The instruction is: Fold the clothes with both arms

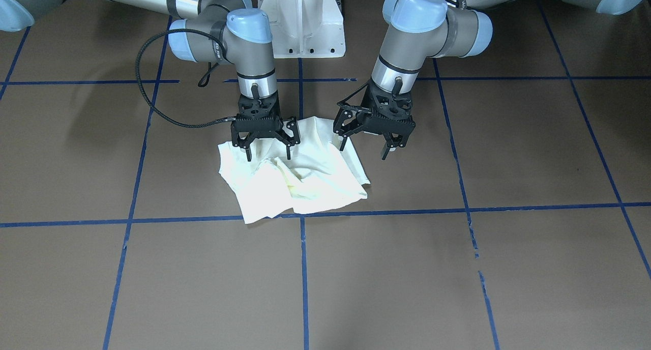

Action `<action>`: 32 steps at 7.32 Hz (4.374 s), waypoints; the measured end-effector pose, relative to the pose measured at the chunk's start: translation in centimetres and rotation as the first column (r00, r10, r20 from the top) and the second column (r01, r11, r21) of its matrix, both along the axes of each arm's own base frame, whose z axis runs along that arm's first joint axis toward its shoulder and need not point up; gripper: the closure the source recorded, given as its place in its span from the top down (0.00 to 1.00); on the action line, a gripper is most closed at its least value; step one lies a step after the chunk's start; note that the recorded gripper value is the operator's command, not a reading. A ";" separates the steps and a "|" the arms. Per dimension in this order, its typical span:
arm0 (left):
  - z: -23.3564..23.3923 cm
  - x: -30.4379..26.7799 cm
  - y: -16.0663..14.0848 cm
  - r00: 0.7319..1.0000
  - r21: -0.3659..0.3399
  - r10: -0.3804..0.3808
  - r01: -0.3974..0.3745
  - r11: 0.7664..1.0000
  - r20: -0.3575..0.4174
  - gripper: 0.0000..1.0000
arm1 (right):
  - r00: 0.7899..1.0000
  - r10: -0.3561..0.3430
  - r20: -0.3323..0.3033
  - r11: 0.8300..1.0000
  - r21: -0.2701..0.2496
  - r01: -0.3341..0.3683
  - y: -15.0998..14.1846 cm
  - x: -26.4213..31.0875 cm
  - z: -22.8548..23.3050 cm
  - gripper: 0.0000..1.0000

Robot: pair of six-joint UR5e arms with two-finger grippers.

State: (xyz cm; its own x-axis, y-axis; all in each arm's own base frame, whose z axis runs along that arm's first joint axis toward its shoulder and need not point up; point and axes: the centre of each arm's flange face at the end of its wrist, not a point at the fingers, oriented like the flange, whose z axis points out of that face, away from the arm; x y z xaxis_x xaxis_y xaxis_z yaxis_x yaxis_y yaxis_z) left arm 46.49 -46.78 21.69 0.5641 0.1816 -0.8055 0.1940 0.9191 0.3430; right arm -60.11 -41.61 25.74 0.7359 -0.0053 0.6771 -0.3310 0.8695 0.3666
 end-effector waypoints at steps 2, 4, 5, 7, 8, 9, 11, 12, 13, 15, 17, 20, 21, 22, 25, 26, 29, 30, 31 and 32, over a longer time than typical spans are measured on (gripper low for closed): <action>0.0 0.0 0.0 1.000 -0.001 0.000 0.000 1.000 0.000 1.00 | 0.999 0.019 -0.048 0.999 0.026 -0.017 -2.5 -0.4 0.2 1.00; -0.1 -0.1 0.0 1.000 -0.001 -0.001 0.001 1.000 -0.002 1.00 | 0.993 0.065 -0.101 0.997 0.037 -0.061 -7.7 1.8 1.3 1.00; -0.1 -0.1 0.1 1.000 -0.001 -0.001 0.001 1.000 -0.004 1.00 | 0.988 0.082 -0.128 0.996 0.029 -0.079 -11.1 3.5 1.9 1.00; -0.1 -0.1 0.2 1.000 0.003 0.001 -0.001 1.000 -0.010 1.00 | 0.995 0.052 -0.090 0.998 -0.031 -0.055 -17.1 8.6 2.3 1.00; 0.0 0.0 0.6 0.999 0.021 0.007 -0.007 1.000 -0.033 1.00 | 0.999 0.020 -0.030 0.998 -0.054 -0.022 -18.5 10.4 1.8 1.00; 1.2 -0.2 1.3 0.996 0.060 0.019 -0.014 0.998 -0.087 1.00 | 1.000 -0.006 0.014 0.998 -0.063 0.007 -19.0 11.3 1.2 1.00; 4.6 0.3 4.8 0.977 0.196 0.106 -0.070 0.978 -0.183 1.00 | 0.999 -0.021 0.044 0.998 -0.061 0.024 -19.0 11.9 0.7 1.00; 5.5 1.6 6.9 0.966 0.265 0.166 -0.110 0.958 -0.200 1.00 | 0.999 -0.023 0.048 0.998 -0.059 0.025 -18.9 12.1 0.6 1.00; 6.4 3.5 8.8 0.950 0.313 0.218 -0.142 0.939 -0.223 1.00 | 0.998 -0.022 0.050 0.998 -0.058 0.025 -18.9 12.2 0.6 1.00; 9.2 6.1 10.1 0.931 0.411 0.271 -0.153 0.899 -0.246 1.00 | 0.998 -0.024 0.054 0.998 -0.055 0.027 -18.8 12.3 0.4 1.00; 10.1 6.8 10.2 0.927 0.463 0.280 -0.140 0.875 -0.251 1.00 | 0.998 -0.026 0.061 0.998 -0.051 0.029 -18.5 12.7 0.3 1.00; 9.7 7.1 10.6 0.918 0.482 0.291 -0.133 0.866 -0.270 0.51 | 0.998 -0.028 0.061 0.998 -0.052 0.031 -18.1 13.1 0.8 1.00; 9.6 7.5 11.1 0.913 0.483 0.300 -0.138 0.865 -0.276 0.10 | 0.998 -0.028 0.059 0.998 -0.053 0.031 -18.0 13.1 1.0 1.00; 9.4 7.7 11.6 0.908 0.484 0.308 -0.142 0.864 -0.284 0.00 | 0.998 -0.028 0.059 0.998 -0.053 0.031 -18.0 13.2 1.1 1.00; 9.4 7.6 12.0 0.904 0.482 0.312 -0.142 0.865 -0.293 0.00 | 0.998 -0.028 0.061 0.998 -0.052 0.031 -17.7 13.4 1.3 1.00; 9.4 7.5 12.1 0.904 0.481 0.312 -0.143 0.865 -0.293 0.00 | 0.998 -0.027 0.061 0.998 -0.053 0.031 -17.7 13.5 1.4 1.00; 11.1 6.7 13.0 0.896 0.490 0.323 -0.142 0.860 -0.306 0.00 | 0.998 -0.027 0.059 0.998 -0.055 0.030 -17.6 13.6 1.7 1.00; 12.2 6.2 13.4 0.893 0.494 0.327 -0.143 0.858 -0.310 0.00 | 0.998 -0.028 0.058 0.998 -0.055 0.031 -17.6 13.6 1.7 1.00; 13.1 5.7 13.7 0.891 0.496 0.331 -0.145 0.856 -0.311 0.00 | 0.998 -0.028 0.058 0.998 -0.055 0.031 -17.6 13.6 1.7 1.00; 13.7 5.4 13.9 0.890 0.496 0.334 -0.149 0.855 -0.309 0.00 | 0.998 -0.028 0.058 0.998 -0.055 0.031 -17.6 13.6 1.7 1.00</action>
